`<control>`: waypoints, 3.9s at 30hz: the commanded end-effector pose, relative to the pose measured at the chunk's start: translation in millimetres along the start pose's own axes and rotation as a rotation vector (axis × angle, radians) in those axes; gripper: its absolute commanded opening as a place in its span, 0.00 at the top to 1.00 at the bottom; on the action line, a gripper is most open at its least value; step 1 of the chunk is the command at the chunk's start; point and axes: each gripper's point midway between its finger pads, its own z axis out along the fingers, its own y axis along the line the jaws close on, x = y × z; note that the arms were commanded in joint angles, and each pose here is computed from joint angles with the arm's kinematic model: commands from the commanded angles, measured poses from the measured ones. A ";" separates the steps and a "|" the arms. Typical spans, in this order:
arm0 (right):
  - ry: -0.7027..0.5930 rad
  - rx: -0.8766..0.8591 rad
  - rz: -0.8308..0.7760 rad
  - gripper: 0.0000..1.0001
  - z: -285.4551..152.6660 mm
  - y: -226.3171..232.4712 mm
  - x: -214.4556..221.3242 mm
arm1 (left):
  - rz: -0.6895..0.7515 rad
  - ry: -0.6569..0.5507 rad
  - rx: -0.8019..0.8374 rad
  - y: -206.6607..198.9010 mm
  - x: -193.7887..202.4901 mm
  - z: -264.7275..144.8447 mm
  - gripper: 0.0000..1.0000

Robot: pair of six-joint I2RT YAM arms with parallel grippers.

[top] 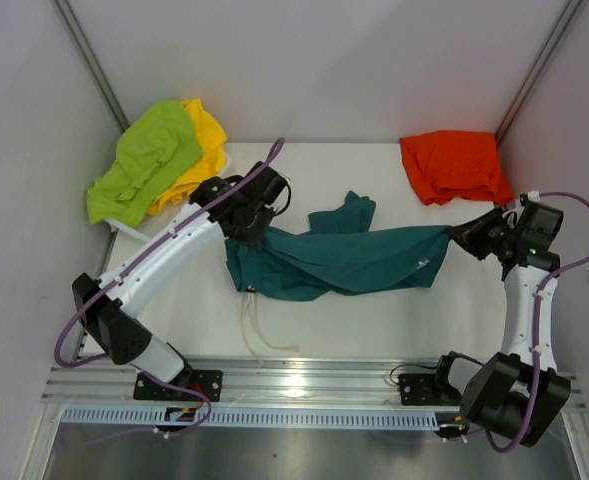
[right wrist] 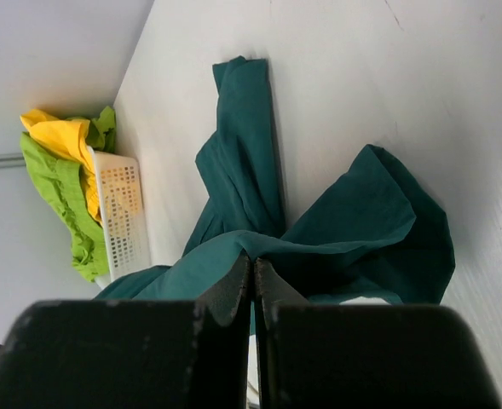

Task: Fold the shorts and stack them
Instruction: Flatten the shorts out

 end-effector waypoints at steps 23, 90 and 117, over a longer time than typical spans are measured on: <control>-0.477 -0.510 -0.397 1.00 -171.2 201.1 -46.3 | -0.217 -0.814 0.056 76.4 -72.1 -234.9 1.00; -0.354 -0.145 -0.109 0.30 243.8 82.0 -162.1 | -0.520 -0.573 0.112 142.7 -257.9 155.3 0.01; 0.083 -0.097 -0.574 0.29 135.2 108.1 125.2 | -0.569 -0.297 0.155 64.1 -41.3 145.9 0.01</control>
